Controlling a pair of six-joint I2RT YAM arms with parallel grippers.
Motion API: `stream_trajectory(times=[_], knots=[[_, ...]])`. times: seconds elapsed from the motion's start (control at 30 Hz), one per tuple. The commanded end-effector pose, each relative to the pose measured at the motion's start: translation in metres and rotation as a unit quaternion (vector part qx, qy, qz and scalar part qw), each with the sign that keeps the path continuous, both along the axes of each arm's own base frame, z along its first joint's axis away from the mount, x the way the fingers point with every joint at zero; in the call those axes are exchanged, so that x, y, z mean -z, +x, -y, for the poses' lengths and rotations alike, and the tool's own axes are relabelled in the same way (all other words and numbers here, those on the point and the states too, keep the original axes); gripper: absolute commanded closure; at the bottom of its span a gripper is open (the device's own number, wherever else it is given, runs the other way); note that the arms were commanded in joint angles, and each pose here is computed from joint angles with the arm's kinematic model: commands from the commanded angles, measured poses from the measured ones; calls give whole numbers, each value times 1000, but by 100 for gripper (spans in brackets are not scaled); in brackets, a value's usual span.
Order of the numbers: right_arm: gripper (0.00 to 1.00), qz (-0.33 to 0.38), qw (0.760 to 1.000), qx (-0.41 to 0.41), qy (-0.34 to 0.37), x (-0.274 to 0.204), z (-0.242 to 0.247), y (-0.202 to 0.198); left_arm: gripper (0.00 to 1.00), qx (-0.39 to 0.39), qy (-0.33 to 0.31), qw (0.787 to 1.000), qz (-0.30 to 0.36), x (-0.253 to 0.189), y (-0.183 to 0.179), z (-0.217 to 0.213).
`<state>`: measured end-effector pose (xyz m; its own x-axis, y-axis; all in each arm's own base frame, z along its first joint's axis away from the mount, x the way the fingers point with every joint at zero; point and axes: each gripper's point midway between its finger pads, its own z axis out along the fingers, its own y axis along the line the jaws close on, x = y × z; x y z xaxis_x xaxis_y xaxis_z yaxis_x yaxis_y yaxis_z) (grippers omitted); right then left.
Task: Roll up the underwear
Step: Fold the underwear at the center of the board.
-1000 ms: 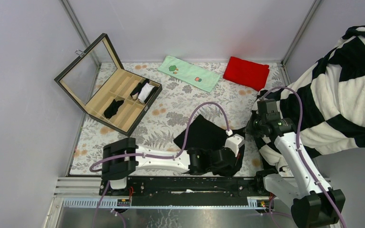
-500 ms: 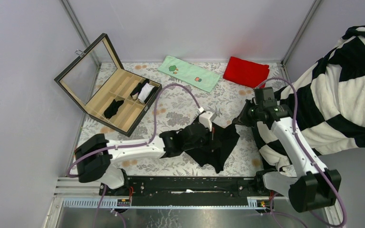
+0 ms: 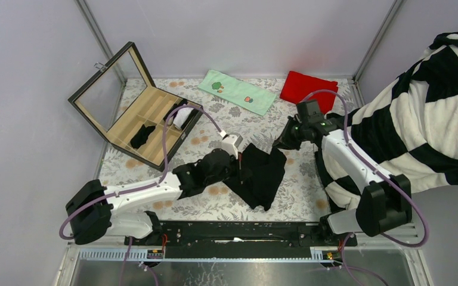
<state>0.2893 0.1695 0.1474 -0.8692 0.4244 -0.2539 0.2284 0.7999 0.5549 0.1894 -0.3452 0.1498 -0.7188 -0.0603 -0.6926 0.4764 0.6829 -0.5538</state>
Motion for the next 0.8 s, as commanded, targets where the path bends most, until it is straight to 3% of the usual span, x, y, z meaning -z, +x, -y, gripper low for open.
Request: stream_trajectory(times=[0.0, 0.23, 0.77], knots=[[100, 27, 999, 17, 2, -3, -18, 24, 100, -25, 35, 999, 2, 19, 2, -26], [100, 15, 1000, 11, -5, 22, -32, 41, 100, -69, 65, 995, -12, 43, 4, -57], [100, -23, 999, -21, -30, 63, -53, 52, 100, -103, 102, 989, -32, 79, 9, -81]])
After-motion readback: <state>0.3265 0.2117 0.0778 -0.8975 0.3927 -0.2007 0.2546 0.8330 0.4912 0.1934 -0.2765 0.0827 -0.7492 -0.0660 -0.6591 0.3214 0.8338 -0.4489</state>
